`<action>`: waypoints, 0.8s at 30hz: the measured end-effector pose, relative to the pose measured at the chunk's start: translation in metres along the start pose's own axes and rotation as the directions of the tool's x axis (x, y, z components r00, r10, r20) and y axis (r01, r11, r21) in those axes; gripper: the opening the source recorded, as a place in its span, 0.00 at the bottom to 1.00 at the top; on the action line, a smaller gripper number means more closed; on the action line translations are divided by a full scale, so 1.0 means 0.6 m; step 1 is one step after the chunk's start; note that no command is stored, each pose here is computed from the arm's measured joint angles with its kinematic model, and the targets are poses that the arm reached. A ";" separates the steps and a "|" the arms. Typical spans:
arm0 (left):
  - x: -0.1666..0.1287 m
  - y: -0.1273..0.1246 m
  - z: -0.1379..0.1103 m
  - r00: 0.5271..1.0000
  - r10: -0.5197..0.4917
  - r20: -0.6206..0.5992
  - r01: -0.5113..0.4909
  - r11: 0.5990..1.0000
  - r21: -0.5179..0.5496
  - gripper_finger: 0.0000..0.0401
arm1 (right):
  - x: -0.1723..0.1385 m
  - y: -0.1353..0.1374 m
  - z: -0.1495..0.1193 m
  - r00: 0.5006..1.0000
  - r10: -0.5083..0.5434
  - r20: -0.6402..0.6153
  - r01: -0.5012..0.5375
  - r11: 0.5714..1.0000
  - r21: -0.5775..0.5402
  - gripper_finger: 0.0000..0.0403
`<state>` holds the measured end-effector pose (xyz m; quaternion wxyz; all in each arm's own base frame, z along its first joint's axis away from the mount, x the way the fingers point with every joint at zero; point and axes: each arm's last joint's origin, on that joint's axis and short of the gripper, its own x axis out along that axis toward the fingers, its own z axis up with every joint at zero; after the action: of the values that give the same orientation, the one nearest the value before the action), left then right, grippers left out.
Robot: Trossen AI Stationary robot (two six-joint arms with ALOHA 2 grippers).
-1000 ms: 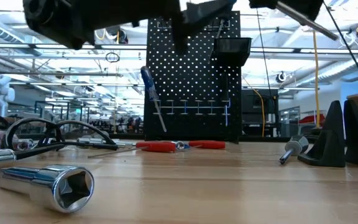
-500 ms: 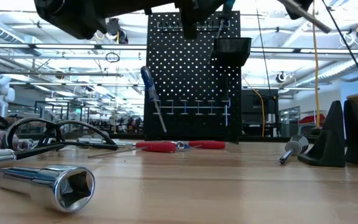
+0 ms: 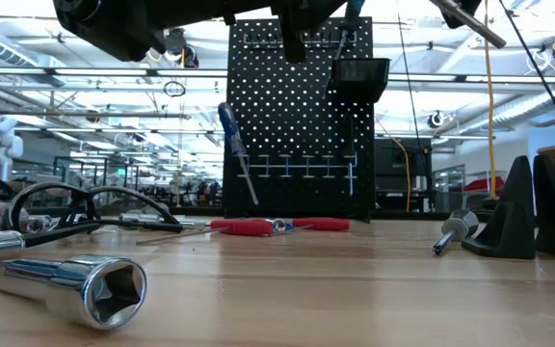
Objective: Hang tools onto peg board
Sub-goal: Hang the hex screwdriver onto the peg board
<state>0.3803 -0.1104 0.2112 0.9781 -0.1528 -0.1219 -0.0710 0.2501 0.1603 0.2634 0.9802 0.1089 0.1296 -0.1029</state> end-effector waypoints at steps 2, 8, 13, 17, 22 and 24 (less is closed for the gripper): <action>0.000 0.000 0.000 1.000 -0.001 0.000 0.001 1.000 0.000 0.44 | 0.000 0.000 0.000 1.000 -0.001 0.001 0.001 1.000 0.002 0.27; 0.000 0.000 0.000 1.000 0.000 0.000 0.000 1.000 0.024 0.33 | 0.000 0.000 0.000 1.000 -0.006 0.003 0.006 1.000 0.002 0.27; 0.000 0.000 0.000 1.000 0.000 0.000 0.000 1.000 0.024 0.33 | 0.000 0.000 0.000 1.000 -0.005 0.003 0.005 1.000 0.003 0.27; 0.000 0.000 0.000 1.000 -0.002 -0.001 0.002 1.000 0.024 0.33 | 0.000 0.000 0.000 1.000 0.000 0.000 0.000 1.000 0.001 0.34; 0.000 0.001 -0.002 1.000 0.003 -0.010 -0.002 1.000 0.025 0.33 | -0.002 -0.001 0.002 1.000 -0.003 0.002 0.003 1.000 0.006 0.60; 0.000 0.001 -0.002 1.000 0.004 -0.010 -0.004 1.000 0.022 0.33 | -0.004 -0.004 0.003 1.000 -0.010 -0.003 0.010 1.000 0.018 0.66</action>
<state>0.3804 -0.1104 0.2100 0.9805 -0.1420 -0.1175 -0.0683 0.2475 0.1582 0.2654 0.9784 0.1175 0.1308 -0.1090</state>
